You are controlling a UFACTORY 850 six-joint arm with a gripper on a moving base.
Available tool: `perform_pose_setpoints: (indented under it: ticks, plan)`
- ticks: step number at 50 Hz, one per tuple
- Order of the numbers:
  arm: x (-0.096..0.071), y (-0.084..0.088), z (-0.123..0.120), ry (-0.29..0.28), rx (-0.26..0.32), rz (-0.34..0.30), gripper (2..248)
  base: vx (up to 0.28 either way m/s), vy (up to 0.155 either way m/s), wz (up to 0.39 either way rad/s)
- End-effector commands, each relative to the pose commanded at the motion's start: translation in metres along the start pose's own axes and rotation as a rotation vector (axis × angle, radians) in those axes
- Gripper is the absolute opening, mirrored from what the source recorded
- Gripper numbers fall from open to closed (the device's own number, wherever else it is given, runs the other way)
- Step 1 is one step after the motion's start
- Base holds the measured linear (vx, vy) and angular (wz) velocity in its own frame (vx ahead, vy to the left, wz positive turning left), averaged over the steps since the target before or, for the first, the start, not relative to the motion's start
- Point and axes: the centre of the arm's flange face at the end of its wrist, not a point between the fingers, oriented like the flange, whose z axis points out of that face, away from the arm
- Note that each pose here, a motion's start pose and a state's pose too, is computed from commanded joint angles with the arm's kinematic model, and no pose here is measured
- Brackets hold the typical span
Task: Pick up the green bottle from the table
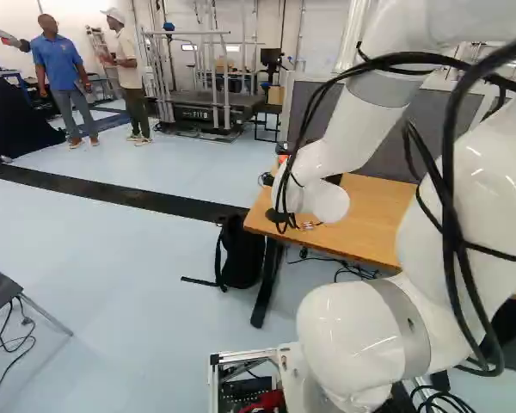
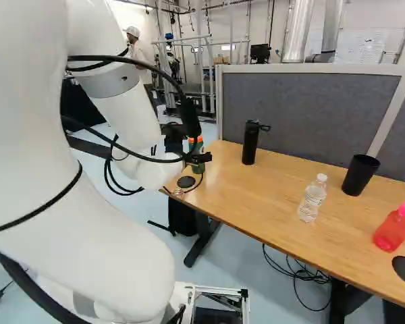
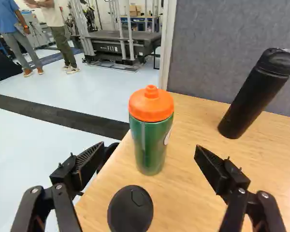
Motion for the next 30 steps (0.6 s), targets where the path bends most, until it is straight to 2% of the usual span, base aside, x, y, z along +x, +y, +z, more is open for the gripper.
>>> perform_pose_setpoints:
  ticks: [30]
  plan:
    - [0.012,0.009,0.058,-0.12,-0.076,0.067,247,0.0,0.0,0.0]
